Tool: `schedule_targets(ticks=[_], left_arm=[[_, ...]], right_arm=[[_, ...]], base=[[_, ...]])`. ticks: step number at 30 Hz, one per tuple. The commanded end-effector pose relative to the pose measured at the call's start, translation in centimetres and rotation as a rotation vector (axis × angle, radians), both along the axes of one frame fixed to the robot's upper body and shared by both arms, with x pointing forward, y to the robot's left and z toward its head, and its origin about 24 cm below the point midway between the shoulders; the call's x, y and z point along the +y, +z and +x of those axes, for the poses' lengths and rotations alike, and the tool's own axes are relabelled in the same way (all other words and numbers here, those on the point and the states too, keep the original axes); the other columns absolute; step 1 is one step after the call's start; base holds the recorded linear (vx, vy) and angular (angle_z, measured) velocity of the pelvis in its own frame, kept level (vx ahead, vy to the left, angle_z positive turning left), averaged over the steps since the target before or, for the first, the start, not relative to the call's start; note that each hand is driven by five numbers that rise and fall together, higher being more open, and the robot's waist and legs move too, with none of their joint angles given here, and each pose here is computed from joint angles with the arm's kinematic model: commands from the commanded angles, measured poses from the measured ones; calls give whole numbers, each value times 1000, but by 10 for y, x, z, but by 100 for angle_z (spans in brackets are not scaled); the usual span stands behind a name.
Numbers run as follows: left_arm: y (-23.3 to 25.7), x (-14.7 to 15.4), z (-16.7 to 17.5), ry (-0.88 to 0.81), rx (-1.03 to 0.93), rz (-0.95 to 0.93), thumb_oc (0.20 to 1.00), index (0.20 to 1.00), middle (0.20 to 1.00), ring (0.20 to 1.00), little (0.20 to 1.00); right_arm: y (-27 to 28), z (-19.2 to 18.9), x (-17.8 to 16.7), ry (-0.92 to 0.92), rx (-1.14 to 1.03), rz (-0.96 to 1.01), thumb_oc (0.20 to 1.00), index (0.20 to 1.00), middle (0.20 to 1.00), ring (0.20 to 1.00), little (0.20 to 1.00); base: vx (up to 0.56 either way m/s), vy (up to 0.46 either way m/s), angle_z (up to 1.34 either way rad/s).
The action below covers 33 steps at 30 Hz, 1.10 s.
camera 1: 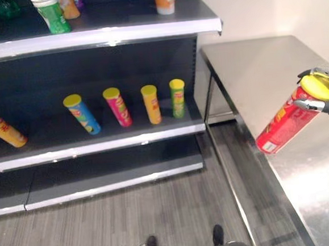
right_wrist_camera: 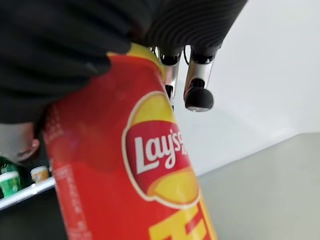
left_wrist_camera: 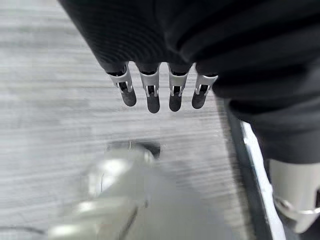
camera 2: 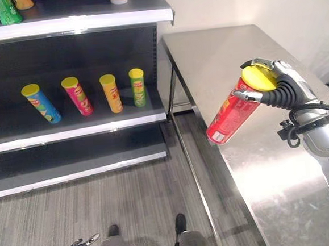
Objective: Put the goods on the table back onto the shelves and tidy them up.
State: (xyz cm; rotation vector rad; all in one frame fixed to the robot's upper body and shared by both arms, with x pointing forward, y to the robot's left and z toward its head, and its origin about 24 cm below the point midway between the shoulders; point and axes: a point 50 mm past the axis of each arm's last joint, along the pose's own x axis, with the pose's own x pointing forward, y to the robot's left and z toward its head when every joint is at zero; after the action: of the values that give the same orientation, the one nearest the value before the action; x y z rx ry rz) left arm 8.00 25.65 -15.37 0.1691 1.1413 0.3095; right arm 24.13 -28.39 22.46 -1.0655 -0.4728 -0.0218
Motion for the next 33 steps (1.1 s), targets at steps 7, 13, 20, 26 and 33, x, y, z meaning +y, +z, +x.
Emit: schedule_targets(ticks=[7, 13, 20, 26, 33], left_arm=[[38, 48, 48, -178, -158, 194, 1000, 1000, 1000, 1000, 1000], [43, 59, 45, -131, -168, 206, 1000, 1000, 1000, 1000, 1000], [23, 36, 26, -50, -109, 109, 1000, 1000, 1000, 1000, 1000], [21, 18, 35, -1, -171, 45, 1000, 1000, 1000, 1000, 1000], [19, 27, 23, 10, -111, 96, 1000, 1000, 1000, 1000, 1000]], right_arm=[[20, 10, 39, 148, -160, 36, 200, 200, 200, 200, 200], [22, 16, 55, 219, -164, 14, 200, 200, 200, 200, 200], [4, 18, 61, 217, -105, -24, 200, 200, 200, 200, 200], [-4, 21, 57, 160, -86, -53, 200, 200, 200, 200, 200], [-13, 25, 52, 136, -56, -3, 200, 200, 200, 200, 200]], base=[[-57, 559, 2], [-201, 364, -33], [-43, 129, 19], [-17, 60, 57], [139, 208, 29]])
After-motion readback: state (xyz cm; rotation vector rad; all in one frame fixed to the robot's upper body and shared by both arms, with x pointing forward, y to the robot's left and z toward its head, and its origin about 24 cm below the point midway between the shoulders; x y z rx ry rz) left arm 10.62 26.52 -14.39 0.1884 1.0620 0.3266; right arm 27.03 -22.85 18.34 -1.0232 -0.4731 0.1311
